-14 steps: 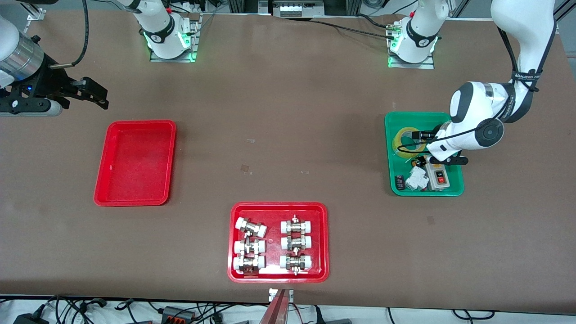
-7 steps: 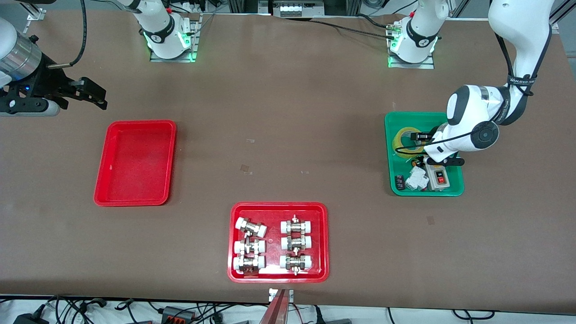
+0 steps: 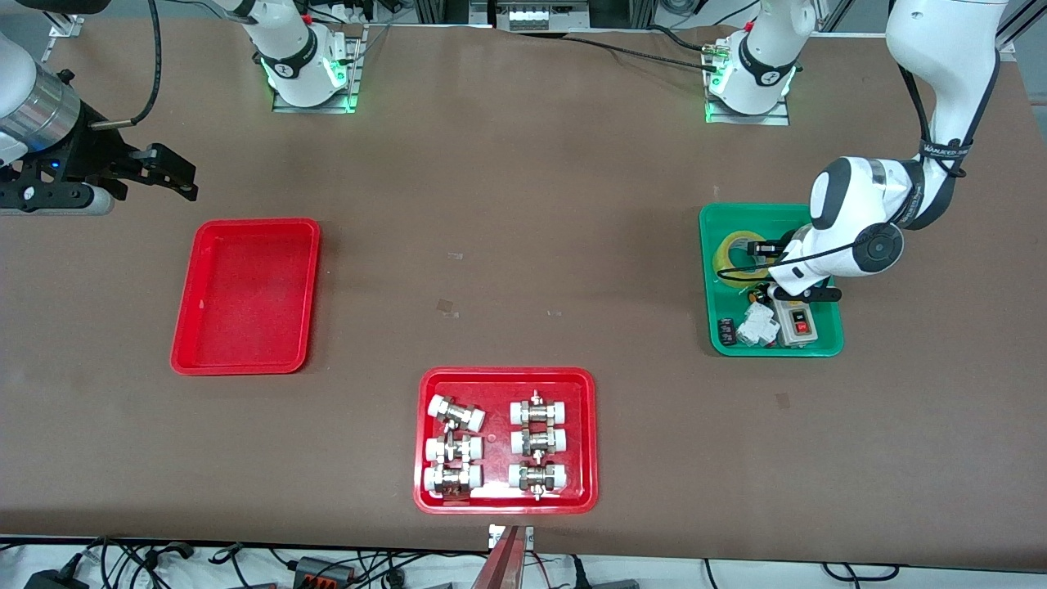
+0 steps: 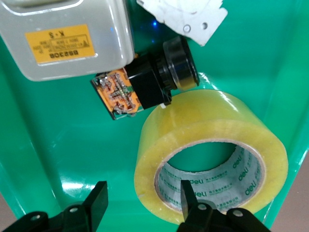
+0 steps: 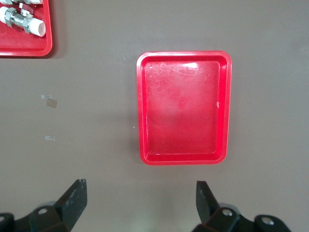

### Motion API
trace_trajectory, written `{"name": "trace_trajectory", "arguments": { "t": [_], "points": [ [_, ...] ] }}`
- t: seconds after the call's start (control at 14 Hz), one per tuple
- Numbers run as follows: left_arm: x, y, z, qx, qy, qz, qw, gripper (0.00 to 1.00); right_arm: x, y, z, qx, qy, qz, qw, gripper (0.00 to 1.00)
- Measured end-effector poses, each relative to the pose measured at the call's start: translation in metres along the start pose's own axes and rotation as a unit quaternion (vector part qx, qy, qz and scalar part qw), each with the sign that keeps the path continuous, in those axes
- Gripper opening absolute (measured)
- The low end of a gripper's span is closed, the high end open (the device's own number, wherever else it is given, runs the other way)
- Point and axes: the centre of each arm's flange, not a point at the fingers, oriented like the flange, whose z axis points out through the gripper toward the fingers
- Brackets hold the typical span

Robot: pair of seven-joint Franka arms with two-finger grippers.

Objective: Left arm passes tape to right arm into tray
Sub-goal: 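Close the left gripper on the tape roll's rim, then lift the tape with the left gripper while the right gripper reaches forward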

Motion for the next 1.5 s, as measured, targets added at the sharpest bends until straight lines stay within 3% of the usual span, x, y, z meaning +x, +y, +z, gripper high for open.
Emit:
{"name": "trace_trajectory", "arguments": {
  "t": [0.07, 0.14, 0.29, 0.57, 1.07, 1.5],
  "points": [
    [0.000, 0.000, 0.000, 0.000, 0.000, 0.000, 1.000, 0.67, 0.000, 0.000, 0.000, 0.000, 0.000, 0.000, 1.000, 1.00],
    [0.000, 0.000, 0.000, 0.000, 0.000, 0.000, 1.000, 0.59, 0.000, 0.000, 0.000, 0.000, 0.000, 0.000, 1.000, 1.00],
    [0.000, 0.000, 0.000, -0.002, 0.001, -0.001, 1.000, 0.35, 0.000, 0.000, 0.000, 0.000, 0.000, 0.000, 1.000, 1.00],
    [0.000, 0.000, 0.000, -0.002, 0.002, -0.003, 1.000, 0.21, 0.000, 0.000, 0.000, 0.000, -0.001, 0.000, 1.000, 1.00],
    [-0.004, -0.011, -0.011, -0.003, -0.004, -0.012, 1.000, 0.21, 0.000, 0.000, 0.001, 0.000, -0.002, 0.000, 1.000, 1.00],
    [-0.019, 0.017, -0.110, -0.004, -0.022, 0.014, 1.000, 0.21, 0.001, 0.000, 0.005, -0.001, -0.007, 0.000, 1.000, 1.00]
  ]
}}
